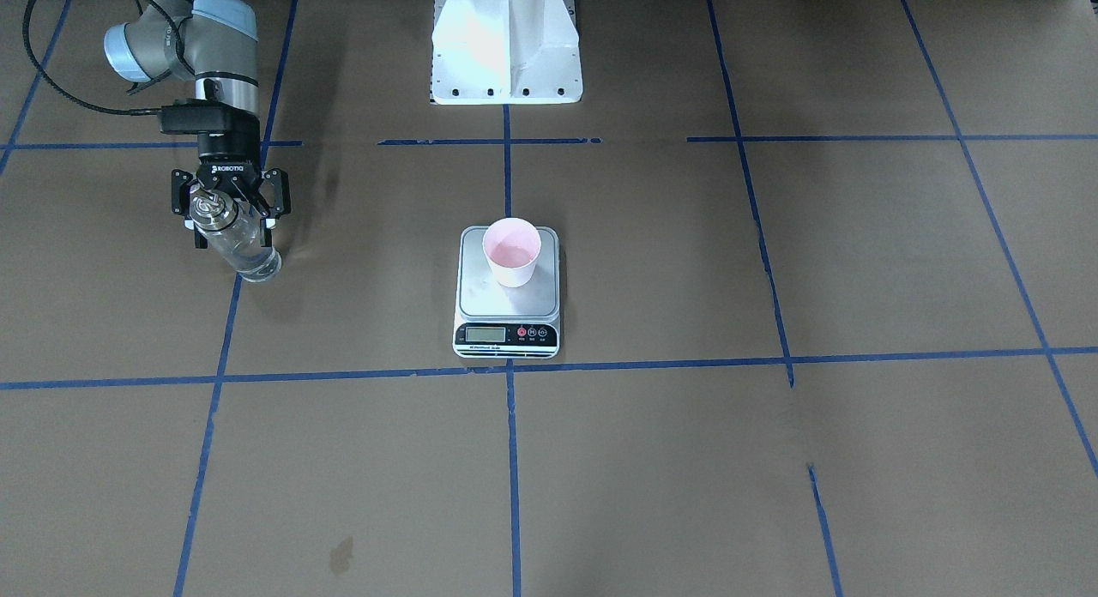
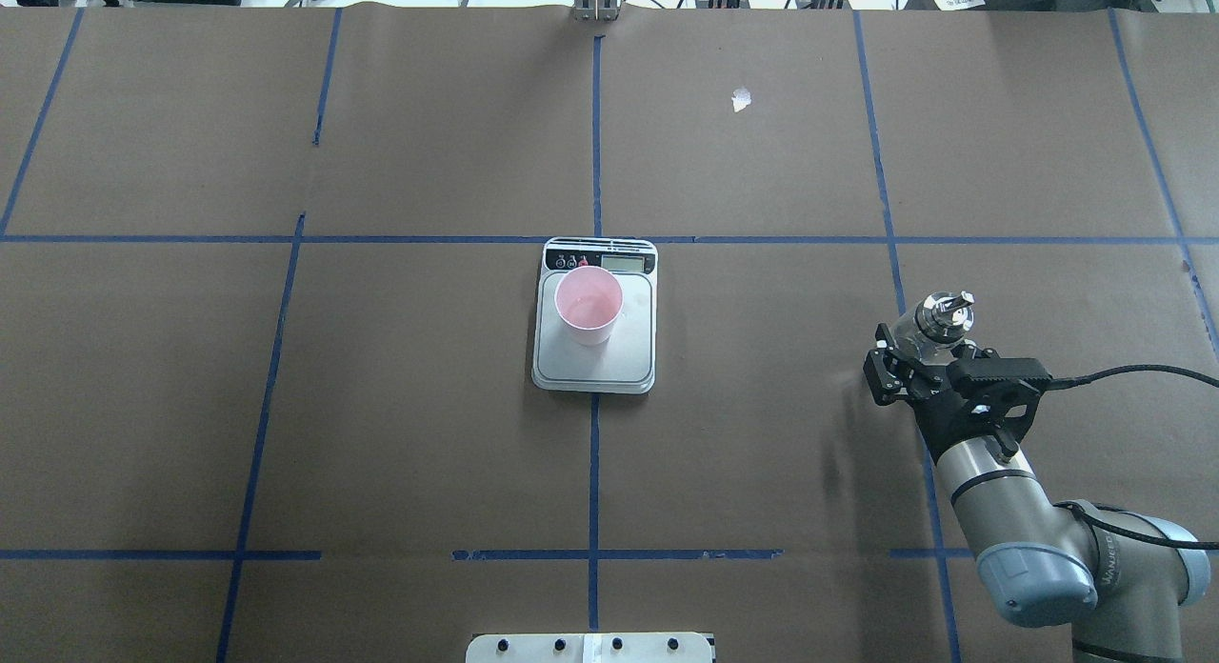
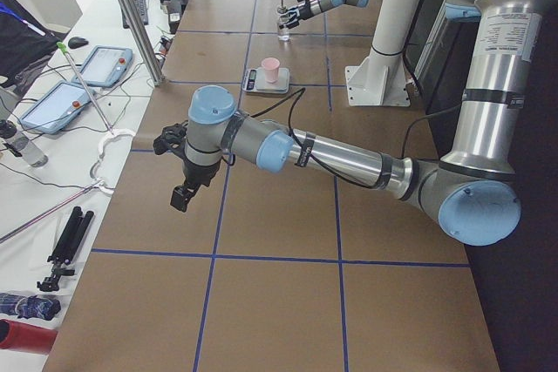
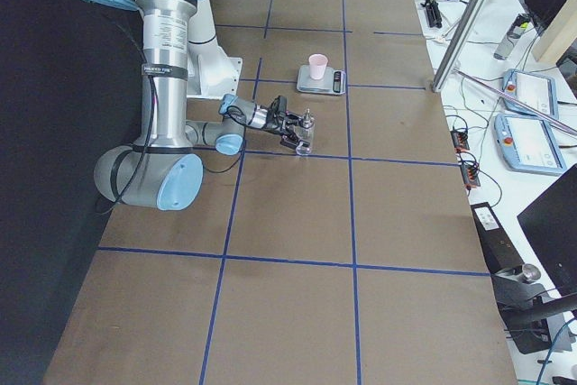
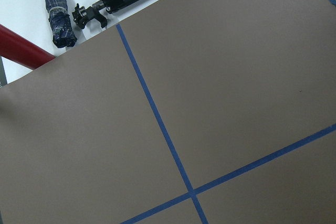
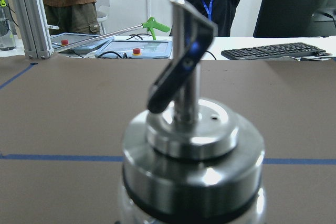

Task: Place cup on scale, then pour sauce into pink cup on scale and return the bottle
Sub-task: 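Close the right gripper around the sauce bottle and lift it, then carry the bottle with the right gripper over the pink cup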

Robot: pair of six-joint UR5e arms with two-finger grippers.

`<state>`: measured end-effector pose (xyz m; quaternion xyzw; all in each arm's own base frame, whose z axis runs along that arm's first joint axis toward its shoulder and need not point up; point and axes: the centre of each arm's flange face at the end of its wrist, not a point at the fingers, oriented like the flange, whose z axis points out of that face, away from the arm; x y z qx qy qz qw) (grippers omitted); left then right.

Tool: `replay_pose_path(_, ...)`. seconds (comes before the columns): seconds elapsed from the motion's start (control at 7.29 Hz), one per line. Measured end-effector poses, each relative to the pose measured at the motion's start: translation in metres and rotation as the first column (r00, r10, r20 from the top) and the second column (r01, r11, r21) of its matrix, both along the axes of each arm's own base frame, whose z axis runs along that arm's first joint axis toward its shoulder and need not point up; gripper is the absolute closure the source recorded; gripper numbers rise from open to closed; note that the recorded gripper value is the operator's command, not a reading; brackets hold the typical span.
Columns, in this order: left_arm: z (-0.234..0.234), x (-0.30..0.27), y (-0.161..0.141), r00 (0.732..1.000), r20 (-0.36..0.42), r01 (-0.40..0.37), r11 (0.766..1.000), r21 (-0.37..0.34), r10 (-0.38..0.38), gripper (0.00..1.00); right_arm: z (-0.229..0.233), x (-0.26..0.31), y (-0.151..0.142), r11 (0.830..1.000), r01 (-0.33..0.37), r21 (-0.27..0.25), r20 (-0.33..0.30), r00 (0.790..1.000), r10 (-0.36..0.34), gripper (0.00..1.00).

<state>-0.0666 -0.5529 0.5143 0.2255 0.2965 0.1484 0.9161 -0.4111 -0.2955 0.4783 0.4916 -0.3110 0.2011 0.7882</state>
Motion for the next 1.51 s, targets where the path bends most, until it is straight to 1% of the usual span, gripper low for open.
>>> replay_pose_path(0.27,0.002,0.000,0.001,1.000,0.000,0.000,1.000,-0.003,0.000,0.00,-0.005,-0.004,-0.002,1.000,-0.005,0.004,0.011,1.000,0.005,1.00)
replay_pose_path(0.55,0.002,0.000,0.001,1.000,0.000,0.000,1.000,-0.004,0.000,0.00,-0.013,-0.003,-0.005,1.000,-0.020,0.015,0.023,1.000,0.019,1.00)
replay_pose_path(0.82,0.005,0.000,0.003,1.000,-0.003,-0.001,1.000,-0.009,0.001,0.00,-0.039,0.000,-0.010,0.998,-0.038,0.043,0.044,0.998,0.036,1.00)
replay_pose_path(1.1,0.008,0.000,0.006,1.000,-0.008,-0.003,1.000,-0.015,0.003,0.00,-0.067,-0.002,-0.011,0.997,-0.018,0.080,0.012,1.000,0.017,1.00)
replay_pose_path(1.23,0.008,0.000,0.006,1.000,-0.008,-0.003,1.000,-0.016,0.003,0.00,-0.077,-0.007,-0.012,0.996,-0.007,0.094,-0.024,1.000,0.010,1.00)
replay_pose_path(1.37,0.009,0.000,0.006,1.000,-0.009,-0.003,1.000,-0.018,0.003,0.00,-0.085,-0.013,-0.014,0.994,0.003,0.113,-0.096,0.995,0.008,1.00)
replay_pose_path(1.51,0.011,0.001,0.005,1.000,-0.009,-0.004,1.000,-0.021,0.004,0.00,-0.102,-0.023,-0.016,0.988,0.019,0.151,-0.189,0.982,0.010,1.00)
